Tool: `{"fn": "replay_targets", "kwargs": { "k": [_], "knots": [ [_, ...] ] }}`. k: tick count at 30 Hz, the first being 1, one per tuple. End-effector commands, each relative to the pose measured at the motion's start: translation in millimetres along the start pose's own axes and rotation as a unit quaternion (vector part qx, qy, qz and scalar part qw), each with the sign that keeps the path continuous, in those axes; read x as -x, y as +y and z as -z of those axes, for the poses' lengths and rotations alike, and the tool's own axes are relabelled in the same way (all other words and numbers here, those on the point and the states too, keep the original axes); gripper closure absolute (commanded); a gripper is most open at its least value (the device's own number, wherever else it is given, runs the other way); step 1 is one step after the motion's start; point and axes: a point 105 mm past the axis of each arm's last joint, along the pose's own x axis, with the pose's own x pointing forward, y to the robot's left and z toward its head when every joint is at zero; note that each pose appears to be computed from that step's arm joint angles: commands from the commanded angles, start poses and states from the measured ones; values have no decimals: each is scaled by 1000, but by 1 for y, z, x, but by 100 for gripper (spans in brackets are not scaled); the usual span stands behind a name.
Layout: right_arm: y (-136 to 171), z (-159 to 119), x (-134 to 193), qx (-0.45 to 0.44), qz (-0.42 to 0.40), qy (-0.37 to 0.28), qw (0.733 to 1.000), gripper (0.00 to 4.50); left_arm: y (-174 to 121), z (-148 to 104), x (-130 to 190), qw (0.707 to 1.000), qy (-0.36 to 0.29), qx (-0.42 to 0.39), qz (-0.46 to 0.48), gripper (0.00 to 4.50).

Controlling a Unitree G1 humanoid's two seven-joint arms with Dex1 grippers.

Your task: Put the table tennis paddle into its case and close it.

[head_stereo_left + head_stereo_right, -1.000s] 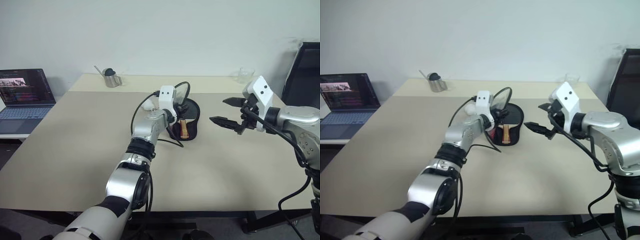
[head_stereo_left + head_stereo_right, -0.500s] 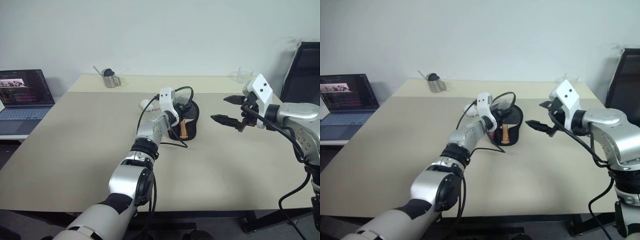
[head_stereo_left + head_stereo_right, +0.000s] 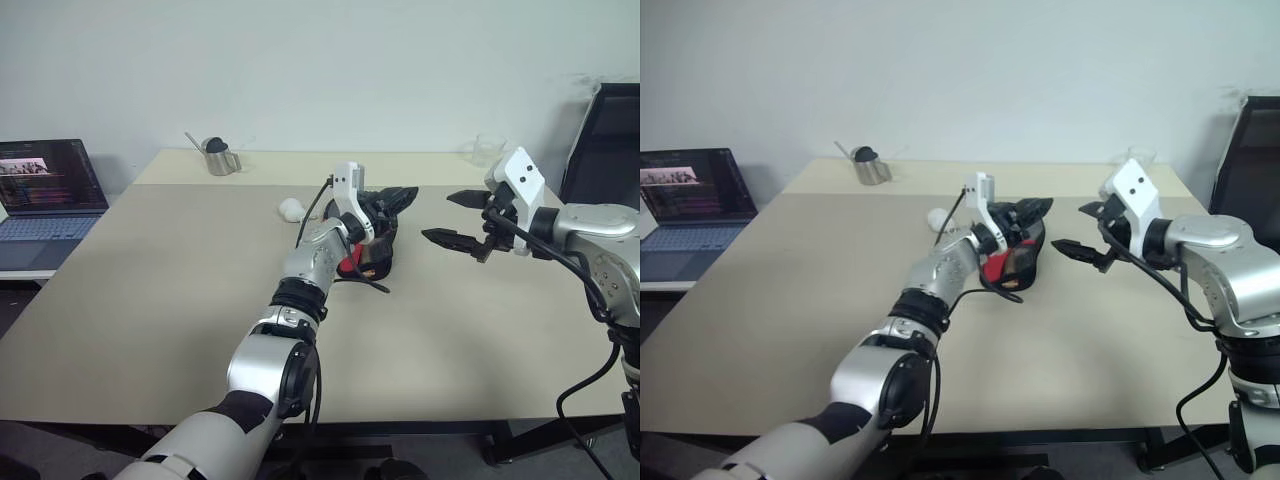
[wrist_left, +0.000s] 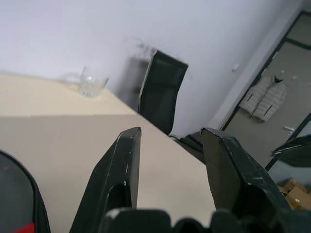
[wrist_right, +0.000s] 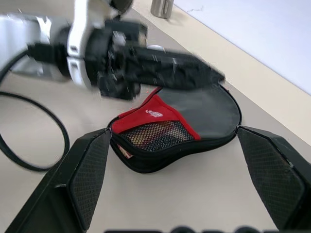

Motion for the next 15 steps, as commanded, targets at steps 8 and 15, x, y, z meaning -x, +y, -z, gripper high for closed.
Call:
{"fn": "replay_targets", "kwargs": {
  "k": [8,15],
  "knots": [
    [-13,18,-24,-185,81,-3,979,0,18,-10,122,963,184,-183,72,240],
    [-17,58,-59,-326,156,59,931,0,18,-24,172,942,245,-216,77,240]
  ]
}}
